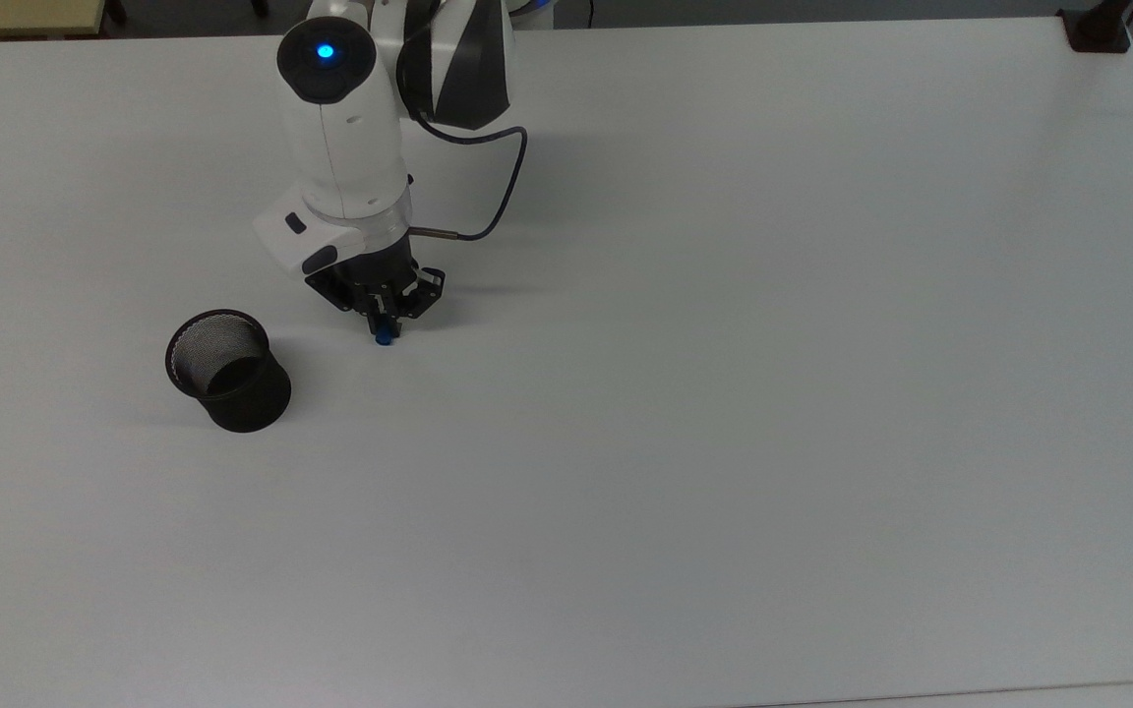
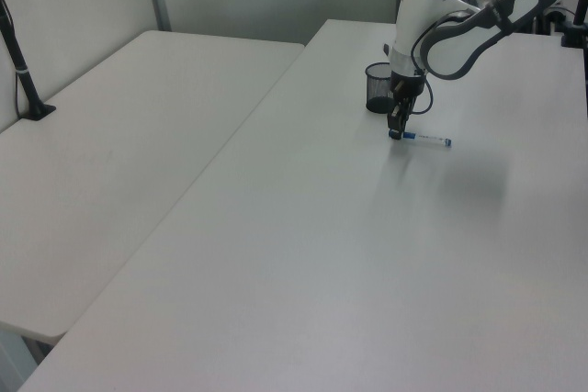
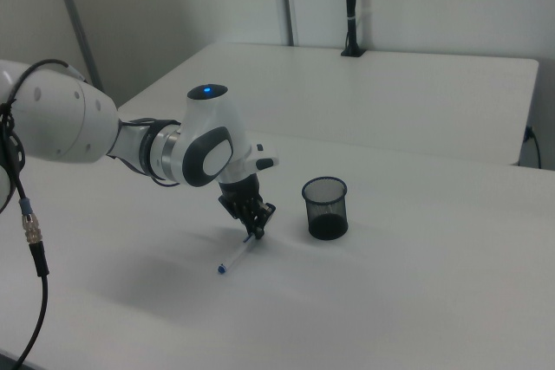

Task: Insert the marker
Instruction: 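Lift the held marker and carry it over the black mesh cup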

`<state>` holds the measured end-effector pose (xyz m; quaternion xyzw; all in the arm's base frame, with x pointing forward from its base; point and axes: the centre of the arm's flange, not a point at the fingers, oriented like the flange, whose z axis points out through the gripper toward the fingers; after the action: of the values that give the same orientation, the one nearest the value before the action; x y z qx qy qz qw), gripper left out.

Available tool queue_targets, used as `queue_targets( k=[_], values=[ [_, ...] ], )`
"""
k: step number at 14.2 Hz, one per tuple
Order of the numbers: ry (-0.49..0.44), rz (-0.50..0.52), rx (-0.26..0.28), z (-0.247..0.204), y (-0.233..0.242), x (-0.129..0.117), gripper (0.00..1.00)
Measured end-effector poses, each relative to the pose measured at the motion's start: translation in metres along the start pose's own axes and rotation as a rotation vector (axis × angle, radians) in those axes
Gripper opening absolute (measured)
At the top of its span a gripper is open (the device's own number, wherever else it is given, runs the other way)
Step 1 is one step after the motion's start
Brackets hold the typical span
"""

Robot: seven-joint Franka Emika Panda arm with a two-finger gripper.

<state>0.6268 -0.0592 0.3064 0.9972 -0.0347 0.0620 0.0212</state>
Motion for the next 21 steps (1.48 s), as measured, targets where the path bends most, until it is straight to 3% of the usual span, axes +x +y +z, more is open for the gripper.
queue_targets(
  k=[3, 5, 8, 10, 12, 15, 18, 21],
  values=[
    [0.055, 0.038, -0.004, -0.020, 0.002, 0.010, 0.17],
    [0.176, 0.085, -0.017, -0.086, 0.023, 0.026, 0.17],
    [0.441, 0.179, -0.028, -0.201, 0.072, 0.032, 0.17],
    [0.614, 0.193, -0.029, -0.222, 0.082, 0.037, 0.17],
    [0.732, 0.206, -0.033, -0.209, 0.095, 0.040, 0.17],
    [0.880, 0.226, -0.030, -0.150, 0.113, 0.042, 0.17],
    [0.923, 0.237, -0.023, -0.101, 0.119, 0.043, 0.17],
    [0.942, 0.238, -0.018, -0.081, 0.118, 0.041, 0.17]
  ],
)
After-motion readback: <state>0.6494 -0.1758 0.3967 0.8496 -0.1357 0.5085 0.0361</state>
